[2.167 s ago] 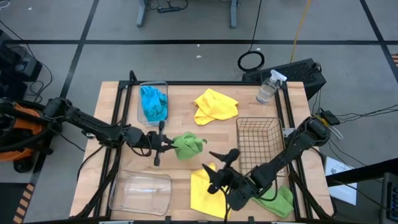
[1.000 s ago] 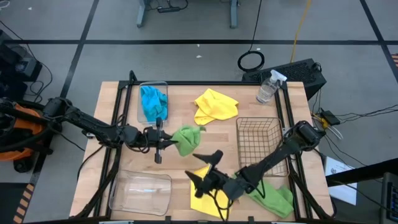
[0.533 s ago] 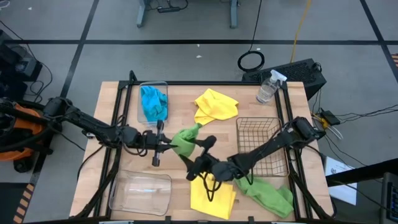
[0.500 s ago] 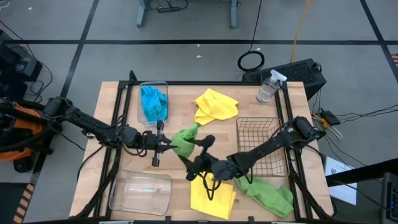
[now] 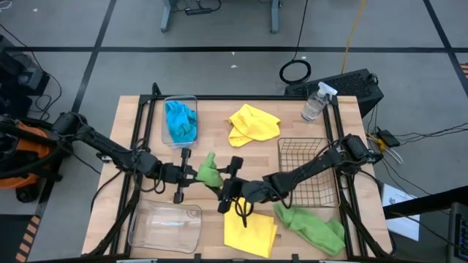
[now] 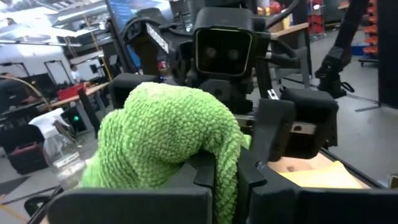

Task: Sort microfiber towel by color & place in baskets
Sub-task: Put the left green microfiber cloth into the wire basket

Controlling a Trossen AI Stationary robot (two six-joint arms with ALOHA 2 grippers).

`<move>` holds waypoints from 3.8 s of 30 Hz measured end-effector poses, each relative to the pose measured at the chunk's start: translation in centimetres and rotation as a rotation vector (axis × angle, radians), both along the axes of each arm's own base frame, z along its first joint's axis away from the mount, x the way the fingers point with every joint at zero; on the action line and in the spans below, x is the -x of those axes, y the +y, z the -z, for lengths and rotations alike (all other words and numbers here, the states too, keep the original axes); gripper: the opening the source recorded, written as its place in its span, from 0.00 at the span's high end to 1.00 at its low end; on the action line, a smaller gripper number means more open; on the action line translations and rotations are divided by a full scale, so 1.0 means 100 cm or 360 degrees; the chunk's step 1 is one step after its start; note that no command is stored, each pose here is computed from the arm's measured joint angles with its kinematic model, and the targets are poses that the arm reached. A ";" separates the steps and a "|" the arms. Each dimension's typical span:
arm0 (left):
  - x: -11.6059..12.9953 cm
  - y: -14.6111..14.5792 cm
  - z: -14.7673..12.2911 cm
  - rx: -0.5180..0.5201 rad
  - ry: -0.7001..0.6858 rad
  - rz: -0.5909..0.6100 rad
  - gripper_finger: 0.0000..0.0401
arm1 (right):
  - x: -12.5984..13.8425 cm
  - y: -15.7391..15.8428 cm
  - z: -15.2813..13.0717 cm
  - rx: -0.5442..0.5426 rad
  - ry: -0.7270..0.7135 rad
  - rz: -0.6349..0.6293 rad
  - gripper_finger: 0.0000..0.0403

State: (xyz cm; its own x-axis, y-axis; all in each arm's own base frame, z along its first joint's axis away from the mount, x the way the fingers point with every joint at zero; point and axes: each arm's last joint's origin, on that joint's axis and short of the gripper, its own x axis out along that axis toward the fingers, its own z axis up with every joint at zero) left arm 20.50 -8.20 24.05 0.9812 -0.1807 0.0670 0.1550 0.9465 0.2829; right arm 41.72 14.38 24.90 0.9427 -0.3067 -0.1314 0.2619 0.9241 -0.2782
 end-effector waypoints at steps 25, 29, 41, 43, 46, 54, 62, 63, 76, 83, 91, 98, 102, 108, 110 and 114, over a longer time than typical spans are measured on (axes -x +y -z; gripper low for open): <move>-0.001 0.004 0.015 0.0122 0.0251 -0.0188 0.47 | 0.045 0.033 -0.020 0.0245 0.0185 0.0366 0.91; -0.001 0.004 0.016 0.0117 0.0264 -0.0214 0.43 | 0.070 0.039 -0.043 0.0288 0.0179 0.0438 0.91; -0.001 0.004 0.017 0.0184 0.0282 -0.0214 0.43 | 0.167 -0.005 -0.066 -0.0293 0.0484 0.0683 0.90; -0.001 0.004 0.017 0.0193 0.0283 -0.0214 0.43 | 0.179 -0.012 -0.059 -0.0507 0.0603 0.0811 0.90; -0.001 0.004 0.017 0.0194 0.0282 -0.0214 0.43 | 0.190 -0.015 -0.051 -0.0671 0.0740 0.0988 0.89; -0.001 0.004 0.016 0.0198 0.0280 -0.0207 0.43 | 0.195 -0.013 -0.037 -0.0686 0.0841 0.1109 0.89; -0.001 0.004 0.016 0.0197 0.0282 -0.0206 0.43 | 0.209 -0.024 0.014 -0.0608 0.0821 0.1287 0.89; -0.001 0.004 0.017 0.0196 0.0283 -0.0206 0.43 | 0.212 -0.026 0.021 -0.0624 0.0838 0.1315 0.89; -0.001 0.004 0.016 0.0196 0.0282 -0.0206 0.43 | 0.240 -0.045 0.074 -0.0634 0.0782 0.1551 0.89; -0.001 0.004 0.017 0.0195 0.0284 -0.0206 0.43 | 0.243 -0.047 0.085 -0.0665 0.0719 0.1541 0.88; -0.001 0.004 0.017 0.0202 0.0286 -0.0204 0.43 | 0.237 -0.043 0.076 -0.0718 0.0729 0.1542 0.70; -0.001 0.004 0.017 0.0236 0.0291 -0.0194 0.43 | 0.230 -0.038 0.054 -0.0693 0.0748 0.1545 0.52; -0.001 0.004 0.017 0.0236 0.0293 -0.0195 0.43 | 0.227 -0.035 0.035 -0.0681 0.0795 0.1567 0.46; -0.001 0.004 0.017 0.0288 0.0306 -0.0191 0.43 | 0.223 -0.029 0.021 -0.0738 0.1041 0.1535 0.38; -0.001 0.003 0.017 0.0311 0.0312 -0.0173 0.43 | 0.222 -0.028 0.018 -0.0777 0.1115 0.1530 0.36; -0.001 0.003 0.017 0.0313 0.0313 -0.0149 0.43 | 0.219 -0.027 0.010 -0.0803 0.1172 0.1474 0.32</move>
